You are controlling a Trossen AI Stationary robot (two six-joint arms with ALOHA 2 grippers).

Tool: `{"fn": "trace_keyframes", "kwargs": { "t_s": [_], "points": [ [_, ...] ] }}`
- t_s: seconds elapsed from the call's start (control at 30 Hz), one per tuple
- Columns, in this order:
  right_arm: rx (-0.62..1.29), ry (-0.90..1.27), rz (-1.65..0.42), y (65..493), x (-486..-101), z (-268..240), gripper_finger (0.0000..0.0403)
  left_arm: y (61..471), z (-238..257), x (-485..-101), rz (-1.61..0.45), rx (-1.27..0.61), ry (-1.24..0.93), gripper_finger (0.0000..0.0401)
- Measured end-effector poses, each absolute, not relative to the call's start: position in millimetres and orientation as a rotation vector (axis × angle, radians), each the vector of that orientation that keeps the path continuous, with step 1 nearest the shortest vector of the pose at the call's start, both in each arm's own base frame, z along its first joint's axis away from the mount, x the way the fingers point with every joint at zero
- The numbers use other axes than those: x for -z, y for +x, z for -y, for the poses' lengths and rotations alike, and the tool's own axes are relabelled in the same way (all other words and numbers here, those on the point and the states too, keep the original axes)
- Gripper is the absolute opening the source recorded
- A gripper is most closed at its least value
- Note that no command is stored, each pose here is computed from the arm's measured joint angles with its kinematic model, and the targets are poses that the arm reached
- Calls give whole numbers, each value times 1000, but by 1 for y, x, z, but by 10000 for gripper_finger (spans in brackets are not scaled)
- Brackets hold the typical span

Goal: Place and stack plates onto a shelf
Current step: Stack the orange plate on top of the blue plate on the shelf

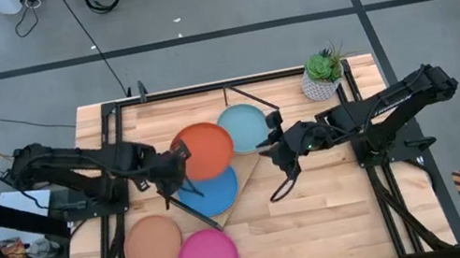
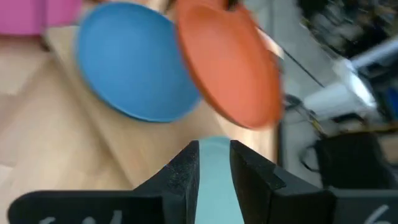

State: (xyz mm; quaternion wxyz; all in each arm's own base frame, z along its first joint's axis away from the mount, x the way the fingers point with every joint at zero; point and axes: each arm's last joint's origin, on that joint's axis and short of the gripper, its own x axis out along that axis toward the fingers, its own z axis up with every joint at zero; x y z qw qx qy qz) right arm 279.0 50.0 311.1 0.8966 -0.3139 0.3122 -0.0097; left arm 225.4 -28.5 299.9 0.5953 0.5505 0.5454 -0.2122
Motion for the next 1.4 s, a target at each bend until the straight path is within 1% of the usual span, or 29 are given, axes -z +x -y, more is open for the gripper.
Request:
{"fn": "trace_keyframes", "kwargs": {
  "t_s": [0.13,0.27,0.47,0.6,0.73,0.87,1.17,1.33,1.4],
  "points": [
    [8,-627,-636,279,-312,-51,105,227,38,-298,-1301,463,1457,14],
    [-47,-605,-626,283,-309,-53,112,229,41,-296,-1329,492,1615,21],
    [-63,-621,-653,293,-297,-55,119,235,42,-288,-1372,657,1805,14],
    [-70,-637,-681,301,-287,-56,122,239,42,-282,-1416,730,1896,16],
    [12,-673,-713,300,-286,-53,122,241,46,-277,-1405,834,1935,16],
    [74,-686,-715,295,-292,-47,121,239,52,-276,-1346,902,1909,15],
    [131,-671,-681,295,-303,-21,121,234,72,-276,-1268,937,1927,21],
    [111,-629,-654,298,-305,-9,122,234,73,-276,-1277,899,1892,42],
    [107,-617,-636,299,-306,-6,122,233,74,-275,-1276,880,1833,54]
  ]
}}
